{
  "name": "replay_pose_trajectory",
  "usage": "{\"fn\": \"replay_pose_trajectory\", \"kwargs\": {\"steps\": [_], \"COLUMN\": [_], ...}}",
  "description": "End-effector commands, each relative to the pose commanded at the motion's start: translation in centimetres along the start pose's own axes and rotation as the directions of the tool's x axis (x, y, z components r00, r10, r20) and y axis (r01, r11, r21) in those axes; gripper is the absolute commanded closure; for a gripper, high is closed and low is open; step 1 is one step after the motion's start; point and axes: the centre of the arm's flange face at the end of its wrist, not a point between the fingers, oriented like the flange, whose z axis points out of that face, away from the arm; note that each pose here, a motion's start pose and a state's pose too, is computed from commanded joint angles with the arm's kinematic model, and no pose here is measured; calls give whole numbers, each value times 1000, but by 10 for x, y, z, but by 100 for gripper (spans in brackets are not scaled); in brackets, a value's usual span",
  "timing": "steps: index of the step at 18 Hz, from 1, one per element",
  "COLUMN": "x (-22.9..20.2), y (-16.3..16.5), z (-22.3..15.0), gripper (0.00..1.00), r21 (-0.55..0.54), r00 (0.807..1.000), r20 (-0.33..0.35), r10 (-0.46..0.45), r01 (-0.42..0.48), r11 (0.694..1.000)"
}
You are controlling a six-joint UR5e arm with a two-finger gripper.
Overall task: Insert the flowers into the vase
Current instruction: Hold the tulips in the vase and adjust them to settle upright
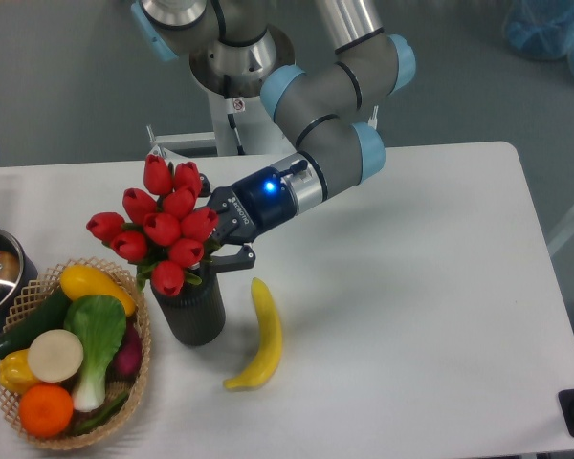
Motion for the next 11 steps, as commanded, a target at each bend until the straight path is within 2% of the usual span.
{"fn": "replay_pose_trajectory", "kwargs": {"steps": [11], "x": [1], "y": [16], "z": [-1], "gripper": [54], "r21": [-34], "r00": [1000], "r20": [2], "r10": [14], "r01": [-14], "r11": [999]}}
